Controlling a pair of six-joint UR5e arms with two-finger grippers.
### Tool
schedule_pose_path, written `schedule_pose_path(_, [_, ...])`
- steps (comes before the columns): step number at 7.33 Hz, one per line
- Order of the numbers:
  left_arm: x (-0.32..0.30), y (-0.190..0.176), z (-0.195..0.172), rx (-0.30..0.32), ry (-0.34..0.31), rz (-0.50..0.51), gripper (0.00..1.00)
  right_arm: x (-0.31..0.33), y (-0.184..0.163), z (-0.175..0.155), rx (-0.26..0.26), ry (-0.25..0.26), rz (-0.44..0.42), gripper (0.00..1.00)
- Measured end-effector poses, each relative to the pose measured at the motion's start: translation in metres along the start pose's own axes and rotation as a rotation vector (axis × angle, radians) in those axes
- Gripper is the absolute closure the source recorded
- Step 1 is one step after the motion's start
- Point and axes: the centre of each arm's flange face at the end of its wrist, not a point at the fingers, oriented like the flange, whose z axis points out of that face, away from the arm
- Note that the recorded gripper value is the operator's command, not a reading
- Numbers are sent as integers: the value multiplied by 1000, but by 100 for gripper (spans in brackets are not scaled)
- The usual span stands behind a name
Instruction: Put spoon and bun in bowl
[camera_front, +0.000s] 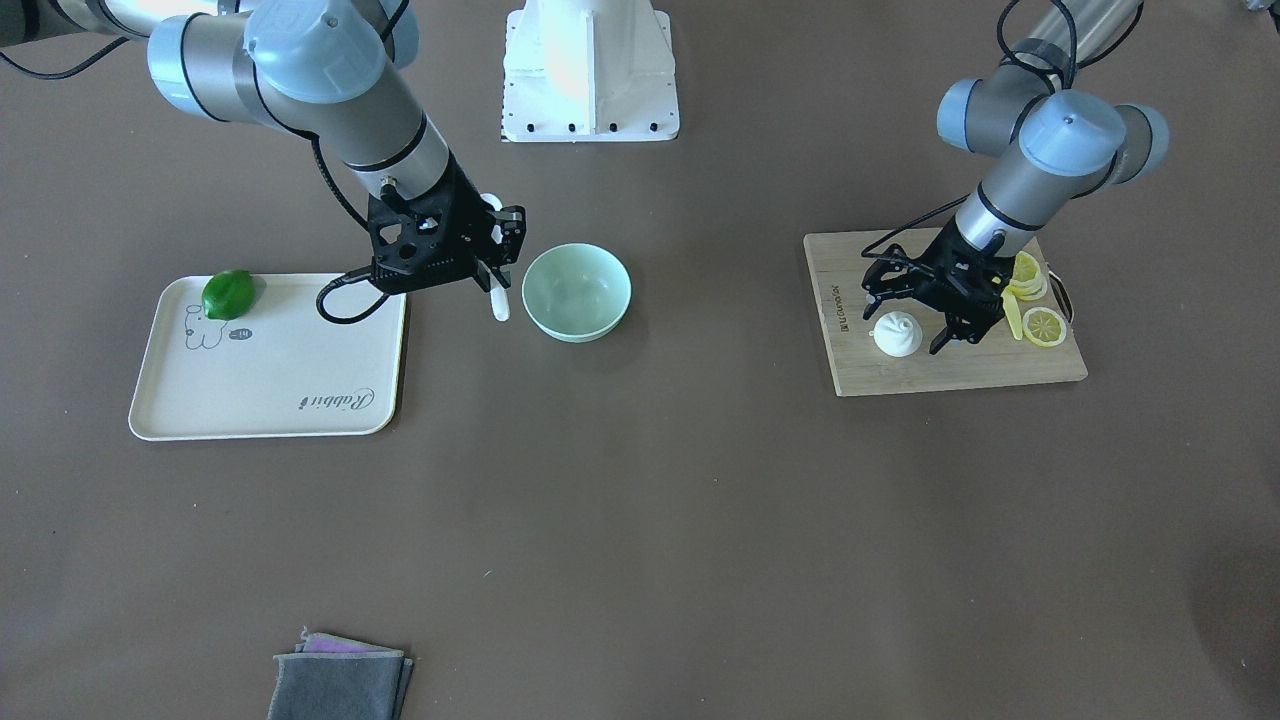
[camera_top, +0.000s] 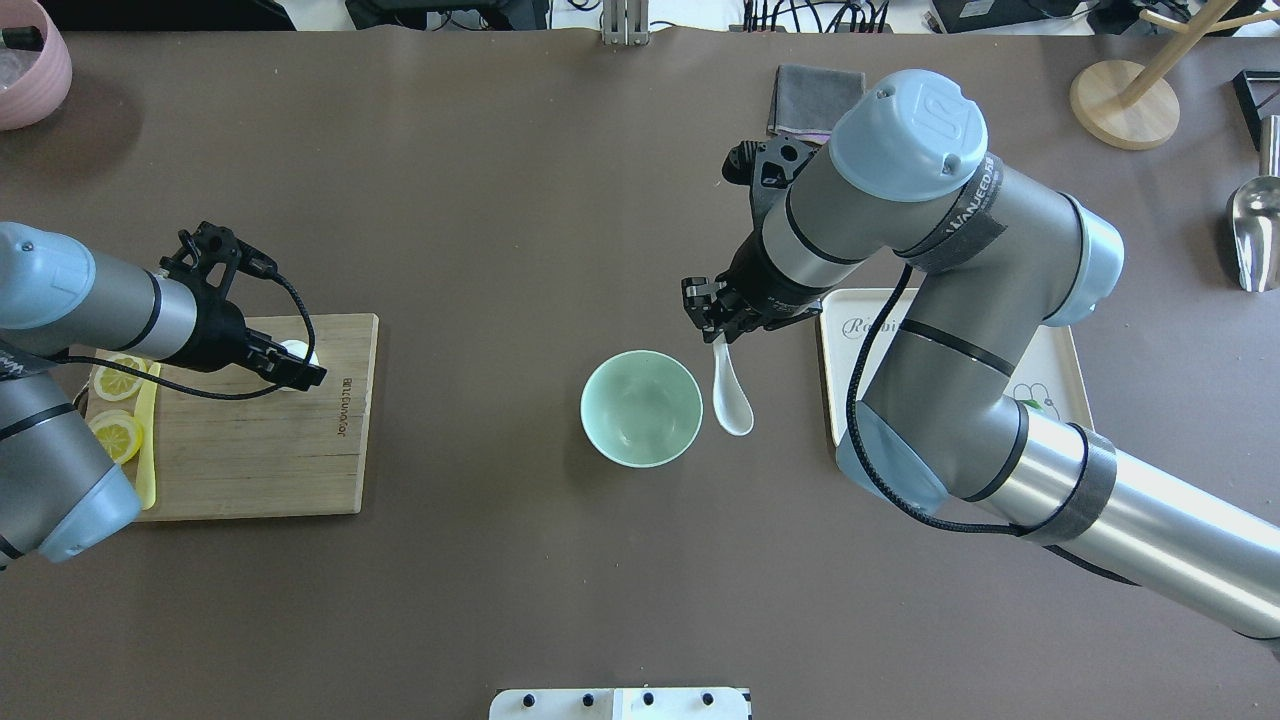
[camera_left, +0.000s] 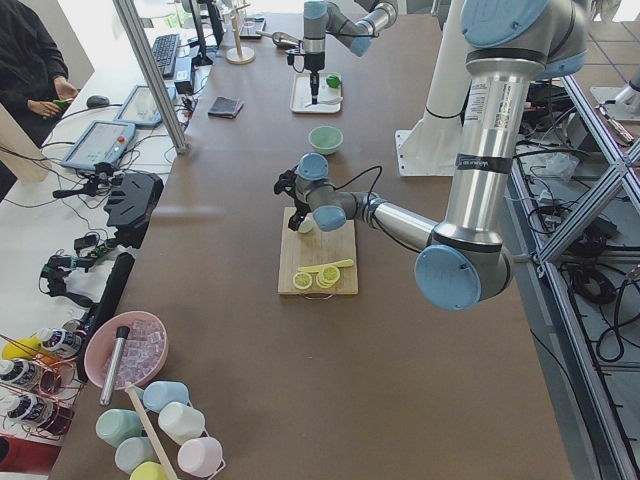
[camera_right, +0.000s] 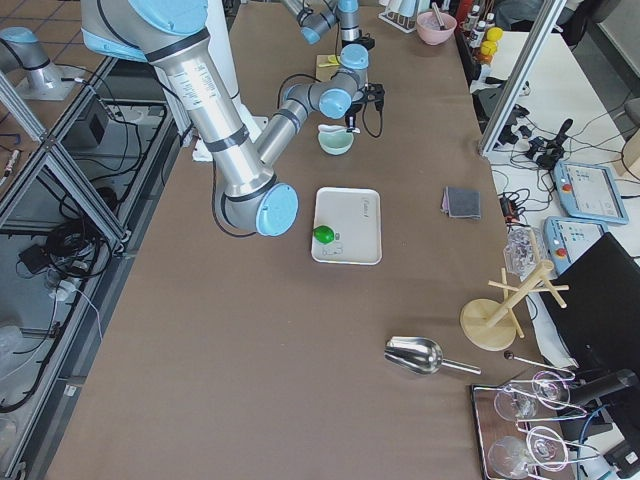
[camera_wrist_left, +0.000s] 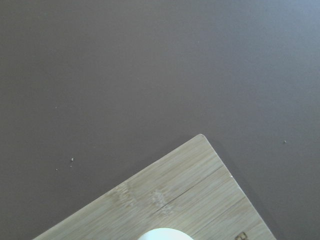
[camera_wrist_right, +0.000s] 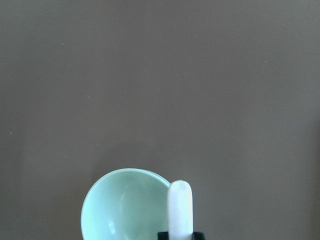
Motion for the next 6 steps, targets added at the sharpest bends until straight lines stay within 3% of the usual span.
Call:
schedule_pose_path(1, [-3,10,-1,-23,16,-4,100,-4,1,0,0,-4,8,100])
schedule_pose_path(4, [-2,33,-26,-36,41,-22,100,-22,5,2,6,-13,25,100])
schedule_pose_path(6, [8,11,-41,-40,83,-64,100,-24,6,10,11,1,34,100])
